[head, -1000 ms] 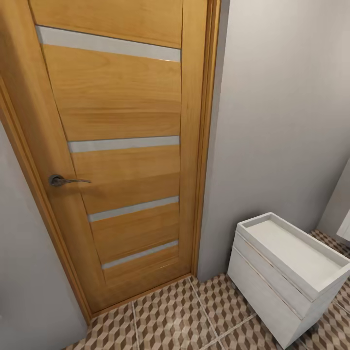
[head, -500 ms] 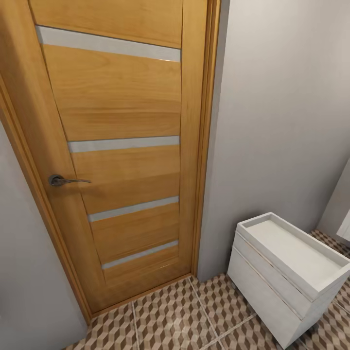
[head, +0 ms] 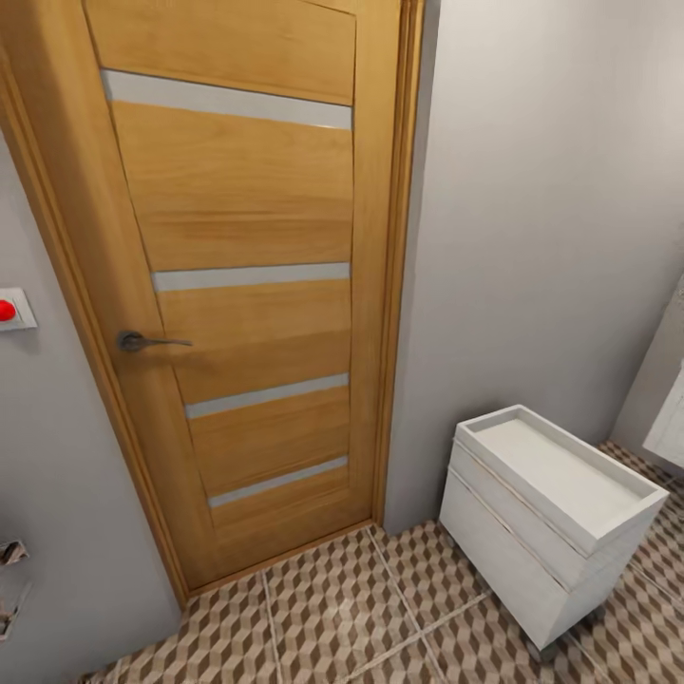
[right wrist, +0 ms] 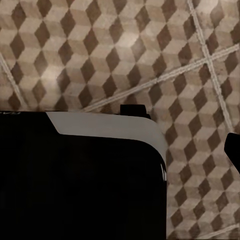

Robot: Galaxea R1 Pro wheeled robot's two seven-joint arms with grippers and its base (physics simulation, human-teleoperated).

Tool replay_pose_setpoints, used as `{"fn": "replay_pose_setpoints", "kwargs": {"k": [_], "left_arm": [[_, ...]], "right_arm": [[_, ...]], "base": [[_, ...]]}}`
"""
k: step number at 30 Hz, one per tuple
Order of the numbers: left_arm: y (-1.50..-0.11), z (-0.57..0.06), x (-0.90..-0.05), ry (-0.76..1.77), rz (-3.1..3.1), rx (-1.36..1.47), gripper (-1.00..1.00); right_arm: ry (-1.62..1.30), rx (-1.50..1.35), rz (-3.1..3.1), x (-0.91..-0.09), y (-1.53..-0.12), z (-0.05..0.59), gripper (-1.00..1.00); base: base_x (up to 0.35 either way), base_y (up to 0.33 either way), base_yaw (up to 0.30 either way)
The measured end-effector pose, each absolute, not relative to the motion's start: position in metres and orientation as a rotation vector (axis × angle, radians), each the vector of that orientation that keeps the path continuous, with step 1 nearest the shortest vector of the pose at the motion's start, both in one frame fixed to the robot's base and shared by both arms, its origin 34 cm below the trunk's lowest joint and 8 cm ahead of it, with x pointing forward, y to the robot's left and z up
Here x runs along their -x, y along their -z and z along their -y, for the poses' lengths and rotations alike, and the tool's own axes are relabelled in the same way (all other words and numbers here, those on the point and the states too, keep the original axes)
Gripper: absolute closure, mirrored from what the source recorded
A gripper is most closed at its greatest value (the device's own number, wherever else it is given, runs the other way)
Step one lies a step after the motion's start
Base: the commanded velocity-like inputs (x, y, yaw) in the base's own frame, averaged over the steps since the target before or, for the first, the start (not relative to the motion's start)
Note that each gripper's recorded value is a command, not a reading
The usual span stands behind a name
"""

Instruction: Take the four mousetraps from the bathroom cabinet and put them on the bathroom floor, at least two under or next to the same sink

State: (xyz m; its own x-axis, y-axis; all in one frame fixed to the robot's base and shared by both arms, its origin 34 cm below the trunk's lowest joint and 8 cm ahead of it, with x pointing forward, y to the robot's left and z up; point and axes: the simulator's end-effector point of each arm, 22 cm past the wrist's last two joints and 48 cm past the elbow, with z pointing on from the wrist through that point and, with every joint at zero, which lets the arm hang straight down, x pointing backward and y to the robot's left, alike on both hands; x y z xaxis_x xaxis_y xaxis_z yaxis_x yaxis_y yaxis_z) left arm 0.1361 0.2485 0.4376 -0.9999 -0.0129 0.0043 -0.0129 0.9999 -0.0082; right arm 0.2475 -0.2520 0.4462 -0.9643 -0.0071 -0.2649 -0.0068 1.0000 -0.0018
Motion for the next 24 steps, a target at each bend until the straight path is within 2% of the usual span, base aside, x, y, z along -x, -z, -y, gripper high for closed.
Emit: {"fn": "replay_pose_setpoints", "kwargs": {"k": [8,24], "left_arm": [[-0.4377,-0.2486,-0.1362,-0.013,3.138,-0.021,-1.0],[-0.4377,-0.2486,-0.1361,-0.013,3.138,-0.023,-1.0]], "right_arm": [[-0.001,0.01,-2.868,-0.2484,-0.4466,0.2502,-1.0],[-0.002,0.01,-2.868,-0.2482,-0.4466,0.2495,-1.0]], "base": [[-0.079,0.0,0.062],[-0.002,0.0,0.277]]}}
